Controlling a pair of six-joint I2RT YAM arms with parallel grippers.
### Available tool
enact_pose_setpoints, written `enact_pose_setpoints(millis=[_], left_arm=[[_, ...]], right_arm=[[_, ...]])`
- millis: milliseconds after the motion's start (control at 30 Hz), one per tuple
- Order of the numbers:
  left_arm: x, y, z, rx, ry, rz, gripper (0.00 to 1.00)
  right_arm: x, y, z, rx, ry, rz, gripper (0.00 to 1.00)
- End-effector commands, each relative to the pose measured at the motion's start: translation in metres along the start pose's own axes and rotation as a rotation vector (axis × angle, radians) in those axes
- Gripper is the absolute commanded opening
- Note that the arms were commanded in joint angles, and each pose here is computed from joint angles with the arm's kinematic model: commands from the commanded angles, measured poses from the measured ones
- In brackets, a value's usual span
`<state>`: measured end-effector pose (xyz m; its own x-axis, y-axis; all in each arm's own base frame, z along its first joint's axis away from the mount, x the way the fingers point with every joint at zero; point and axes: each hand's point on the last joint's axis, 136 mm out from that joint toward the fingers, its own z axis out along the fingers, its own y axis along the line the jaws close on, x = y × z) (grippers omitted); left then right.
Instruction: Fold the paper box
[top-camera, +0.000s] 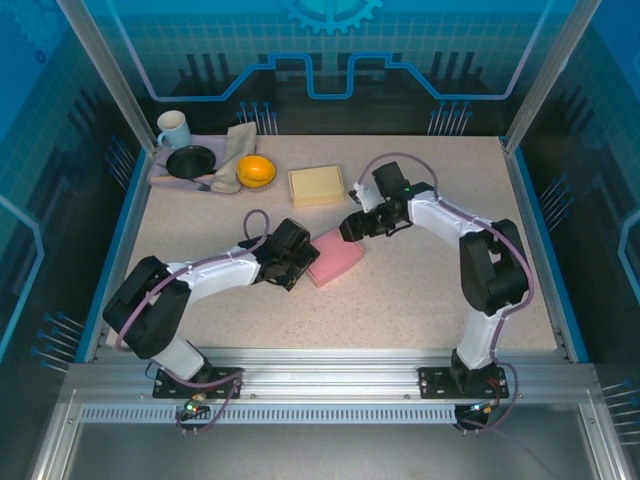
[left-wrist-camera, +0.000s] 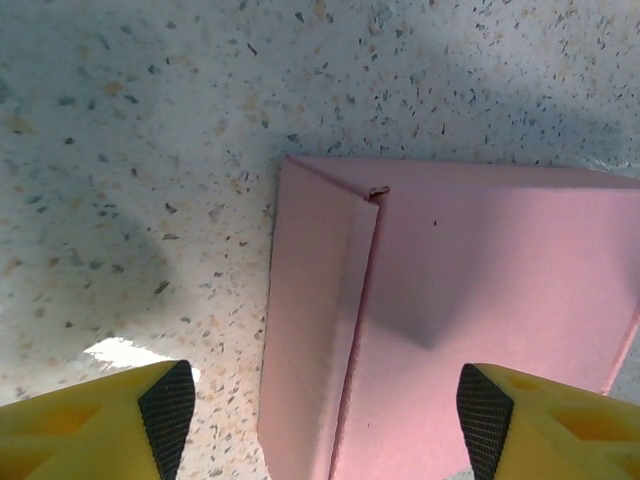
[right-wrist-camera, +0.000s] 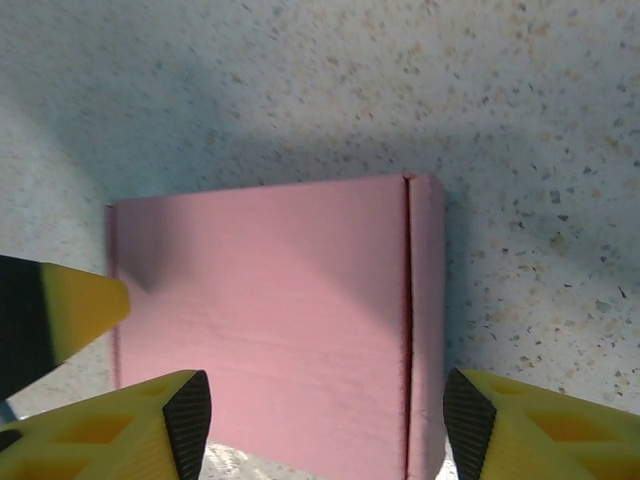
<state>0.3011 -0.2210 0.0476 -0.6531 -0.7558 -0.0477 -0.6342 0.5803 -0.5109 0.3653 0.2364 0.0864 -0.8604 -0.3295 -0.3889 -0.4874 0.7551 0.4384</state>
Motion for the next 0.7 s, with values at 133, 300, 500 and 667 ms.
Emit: enact_pose_setpoints(millis=[133,300,500,667], left_arm=[[-0.006,-0.017,0.011,0.047,-0.04,0.036,0.7],[-0.007,-0.025,0.019,0.055,-0.042,0.062,0.68],[-0.013,-0.044,0.02,0.085,-0.055,0.135,0.65],[-0.03,-0.064,0.016,0.111,-0.067,0.222,0.65]], right_arm=[[0.019,-0.022,0.02,0.09,0.074,-0.002,0.63],[0.03,-0.018,0.035,0.075,0.108,0.004,0.58],[0.034,-0.011,0.035,0.037,0.068,0.065,0.43],[0.027,0.003,0.025,-0.009,-0.051,0.179,0.34]])
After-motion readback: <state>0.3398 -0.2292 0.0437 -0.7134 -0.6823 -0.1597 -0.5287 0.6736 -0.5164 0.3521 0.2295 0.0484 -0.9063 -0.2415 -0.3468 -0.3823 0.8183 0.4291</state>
